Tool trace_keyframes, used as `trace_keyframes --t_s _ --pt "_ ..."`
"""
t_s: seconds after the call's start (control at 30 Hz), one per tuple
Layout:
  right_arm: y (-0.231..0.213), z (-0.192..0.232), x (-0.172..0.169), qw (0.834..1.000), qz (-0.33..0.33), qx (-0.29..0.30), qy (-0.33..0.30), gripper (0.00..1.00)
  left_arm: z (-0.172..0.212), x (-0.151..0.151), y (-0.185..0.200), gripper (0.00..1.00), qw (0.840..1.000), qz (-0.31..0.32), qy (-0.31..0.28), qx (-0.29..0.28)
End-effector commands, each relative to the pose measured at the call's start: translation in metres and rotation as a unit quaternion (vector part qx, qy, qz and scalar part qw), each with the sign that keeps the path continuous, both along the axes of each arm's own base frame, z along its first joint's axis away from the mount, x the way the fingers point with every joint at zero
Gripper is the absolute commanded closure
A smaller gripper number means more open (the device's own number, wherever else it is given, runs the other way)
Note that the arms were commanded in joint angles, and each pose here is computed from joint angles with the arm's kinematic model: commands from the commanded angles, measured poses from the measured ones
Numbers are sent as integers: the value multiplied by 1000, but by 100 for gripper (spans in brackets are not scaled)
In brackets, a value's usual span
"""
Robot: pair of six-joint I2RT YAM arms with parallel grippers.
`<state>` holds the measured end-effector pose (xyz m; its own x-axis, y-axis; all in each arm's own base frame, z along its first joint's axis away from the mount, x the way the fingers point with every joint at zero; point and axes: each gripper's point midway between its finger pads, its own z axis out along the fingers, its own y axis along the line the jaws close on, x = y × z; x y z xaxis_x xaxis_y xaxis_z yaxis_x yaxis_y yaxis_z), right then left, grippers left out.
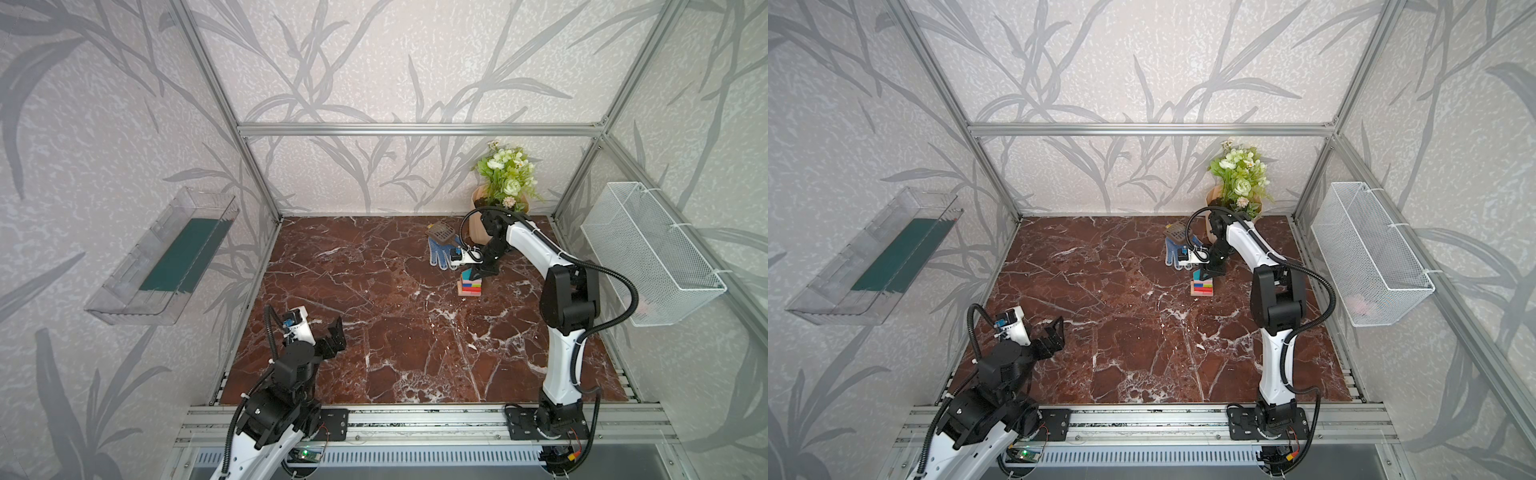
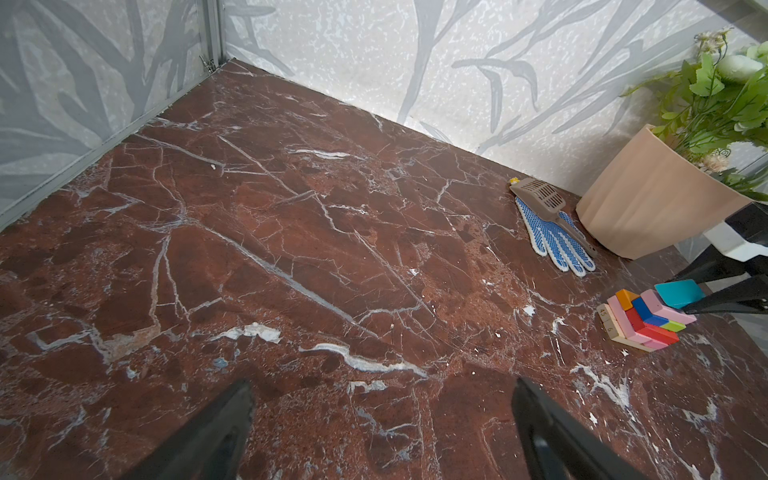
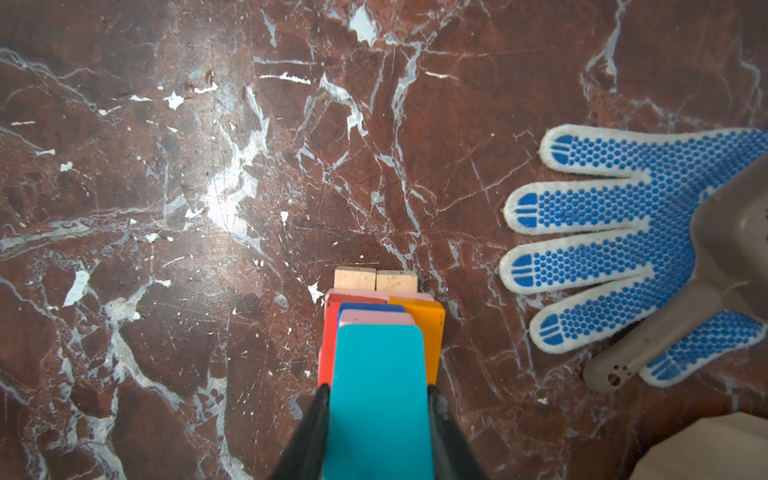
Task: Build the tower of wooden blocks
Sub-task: 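Lower the teal block onto the pink block atop the stack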
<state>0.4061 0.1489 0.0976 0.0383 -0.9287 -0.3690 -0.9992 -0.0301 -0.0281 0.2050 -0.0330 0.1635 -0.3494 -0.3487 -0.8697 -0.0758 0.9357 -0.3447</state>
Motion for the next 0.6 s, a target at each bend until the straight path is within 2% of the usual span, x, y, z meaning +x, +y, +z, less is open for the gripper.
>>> trace_keyframes --t_s 0.0,0.27,0.57 --pt "-4 -1 -4 1000 -8 -3 9 94 -4 1 0 2 1000 3 3 -2" --pt "-8 -1 -4 1000 -12 -8 3 88 -4 1 1 2 1000 3 4 -1" --pt "-6 1 -6 1000 -14 -3 1 87 -4 1 0 2 1000 2 4 -2"
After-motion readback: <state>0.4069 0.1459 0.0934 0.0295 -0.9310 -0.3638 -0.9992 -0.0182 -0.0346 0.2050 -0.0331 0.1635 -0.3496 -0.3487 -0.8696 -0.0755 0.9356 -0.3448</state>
